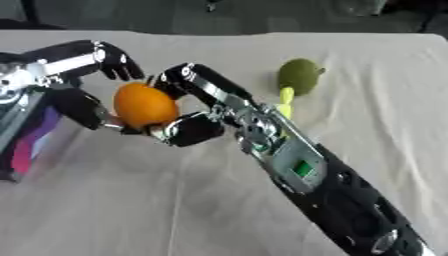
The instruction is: Pick up the objects with one hand, pass them to the other hand, and then place them into the box on the other side of the table.
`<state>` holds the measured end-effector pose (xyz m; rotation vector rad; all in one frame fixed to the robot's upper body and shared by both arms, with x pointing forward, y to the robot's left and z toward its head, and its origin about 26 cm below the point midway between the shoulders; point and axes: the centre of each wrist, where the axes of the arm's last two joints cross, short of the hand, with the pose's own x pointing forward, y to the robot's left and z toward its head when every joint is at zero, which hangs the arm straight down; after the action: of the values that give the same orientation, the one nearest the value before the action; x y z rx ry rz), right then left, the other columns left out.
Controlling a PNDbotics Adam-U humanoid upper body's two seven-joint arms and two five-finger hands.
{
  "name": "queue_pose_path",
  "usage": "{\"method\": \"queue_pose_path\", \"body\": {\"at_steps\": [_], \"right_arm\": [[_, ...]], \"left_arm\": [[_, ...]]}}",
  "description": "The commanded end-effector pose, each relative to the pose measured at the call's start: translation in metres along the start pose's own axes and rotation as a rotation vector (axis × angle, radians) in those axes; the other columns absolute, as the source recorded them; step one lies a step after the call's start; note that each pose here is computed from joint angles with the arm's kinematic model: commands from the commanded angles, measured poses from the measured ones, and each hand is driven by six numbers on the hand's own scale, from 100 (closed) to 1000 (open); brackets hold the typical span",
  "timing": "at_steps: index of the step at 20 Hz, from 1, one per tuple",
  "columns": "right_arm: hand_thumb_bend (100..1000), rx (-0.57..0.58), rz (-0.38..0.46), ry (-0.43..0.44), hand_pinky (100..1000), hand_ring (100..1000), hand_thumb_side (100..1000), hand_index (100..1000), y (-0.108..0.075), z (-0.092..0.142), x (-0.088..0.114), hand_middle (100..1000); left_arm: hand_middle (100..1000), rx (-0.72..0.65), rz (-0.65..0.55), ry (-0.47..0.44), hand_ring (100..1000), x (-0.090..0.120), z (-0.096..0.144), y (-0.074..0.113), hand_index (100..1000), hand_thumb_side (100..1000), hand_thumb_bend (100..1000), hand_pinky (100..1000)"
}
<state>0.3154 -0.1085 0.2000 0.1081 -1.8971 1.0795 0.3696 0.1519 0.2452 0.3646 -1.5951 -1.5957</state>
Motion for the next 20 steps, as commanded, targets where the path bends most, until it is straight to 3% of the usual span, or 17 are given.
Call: {"method": "queue_pose_path", "body": {"at_steps": [1, 4, 8, 12, 14, 16, 20], "right_arm": [[262, 0.004, 0.016, -0.039, 794, 612, 100, 516, -0.002, -0.003, 0.010, 459], [263, 0.013, 0.019, -0.031, 794, 614, 100, 519, -0.003, -0.003, 0.009, 462], [277, 0.021, 0.024, -0.021, 796, 625, 100, 542, -0.003, -0.003, 0.008, 483], [366, 0.023, 0.027, 0.004, 786, 632, 100, 574, -0.005, -0.002, 0.006, 510], [466, 0.018, 0.026, 0.010, 791, 655, 100, 636, -0.006, -0.001, 0.006, 561], [584, 0.015, 0.027, 0.013, 802, 704, 201, 711, -0.008, 0.000, 0.005, 625], [569, 0.013, 0.032, 0.010, 832, 786, 442, 849, -0.013, 0.005, 0.003, 748]], "left_arm": [[564, 0.044, 0.018, -0.039, 635, 0.008, 0.007, 0.009, 630, 327, 442, 755], [485, 0.083, 0.055, -0.069, 574, 0.013, 0.014, 0.011, 527, 246, 357, 739], [397, 0.127, 0.095, -0.096, 522, 0.018, 0.021, 0.013, 421, 242, 260, 726], [353, 0.155, 0.123, -0.111, 497, 0.021, 0.029, 0.015, 377, 216, 241, 722], [338, 0.154, 0.134, -0.107, 490, 0.020, 0.030, 0.014, 364, 173, 266, 716], [331, 0.151, 0.134, -0.087, 486, 0.016, 0.032, 0.014, 356, 137, 290, 708], [316, 0.168, 0.109, -0.024, 480, 0.005, 0.036, 0.014, 341, 100, 335, 699]]}}
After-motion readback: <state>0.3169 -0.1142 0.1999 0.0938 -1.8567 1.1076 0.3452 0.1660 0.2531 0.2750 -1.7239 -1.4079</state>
